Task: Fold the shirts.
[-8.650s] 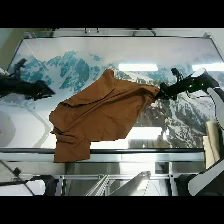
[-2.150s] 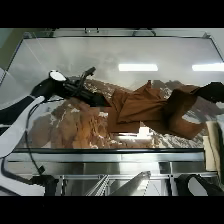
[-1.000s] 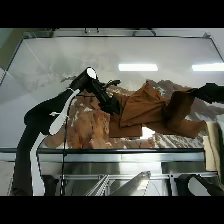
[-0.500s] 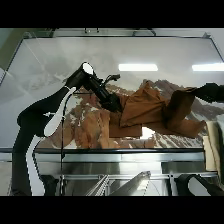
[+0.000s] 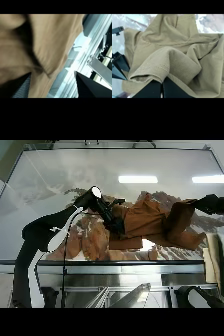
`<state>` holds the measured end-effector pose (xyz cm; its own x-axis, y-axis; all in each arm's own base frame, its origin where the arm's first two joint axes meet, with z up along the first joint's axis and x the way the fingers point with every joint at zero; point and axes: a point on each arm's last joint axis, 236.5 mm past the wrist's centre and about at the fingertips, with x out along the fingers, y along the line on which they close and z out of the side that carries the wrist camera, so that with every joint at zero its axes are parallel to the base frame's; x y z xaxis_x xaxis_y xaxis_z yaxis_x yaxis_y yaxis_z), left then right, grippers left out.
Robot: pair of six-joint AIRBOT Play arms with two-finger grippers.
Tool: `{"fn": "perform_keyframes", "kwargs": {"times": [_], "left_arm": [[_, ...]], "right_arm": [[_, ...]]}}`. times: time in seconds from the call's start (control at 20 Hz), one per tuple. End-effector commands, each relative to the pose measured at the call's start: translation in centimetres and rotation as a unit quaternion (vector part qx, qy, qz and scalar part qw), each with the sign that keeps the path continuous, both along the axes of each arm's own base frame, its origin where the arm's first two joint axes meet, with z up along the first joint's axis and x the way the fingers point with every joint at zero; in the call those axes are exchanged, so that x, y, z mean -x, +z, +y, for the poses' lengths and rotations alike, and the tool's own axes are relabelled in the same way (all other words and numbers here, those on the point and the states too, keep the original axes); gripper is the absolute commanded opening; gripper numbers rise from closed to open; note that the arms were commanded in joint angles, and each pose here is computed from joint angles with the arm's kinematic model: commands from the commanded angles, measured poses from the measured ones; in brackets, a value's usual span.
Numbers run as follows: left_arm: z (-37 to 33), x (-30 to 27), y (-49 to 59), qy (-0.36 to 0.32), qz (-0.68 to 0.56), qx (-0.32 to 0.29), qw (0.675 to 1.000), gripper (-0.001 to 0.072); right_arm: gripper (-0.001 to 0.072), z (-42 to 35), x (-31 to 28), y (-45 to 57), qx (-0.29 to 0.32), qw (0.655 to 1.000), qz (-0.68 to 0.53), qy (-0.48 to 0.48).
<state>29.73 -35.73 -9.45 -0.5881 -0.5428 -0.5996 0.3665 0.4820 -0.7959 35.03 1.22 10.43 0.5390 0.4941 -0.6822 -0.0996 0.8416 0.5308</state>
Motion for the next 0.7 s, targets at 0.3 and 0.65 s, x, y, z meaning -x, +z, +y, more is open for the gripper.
{"fn": "perform_keyframes", "kwargs": {"times": [0.3, 0.65], "left_arm": [[-2.7, 0.7, 1.0, 0.008, 0.002, 0.043, 0.999, 0.0392], [-2.0, 0.2, 3.2, -0.002, -0.021, 0.059, 0.998, -0.0008]], "right_arm": [[0.0017, 0.0, 0.0, 0.0, 0.0, 1.0, 0.0, 0.0], [0.0017, 0.0, 0.1, 0.3, -0.002, 1.0, -0.004, -0.001]]}}
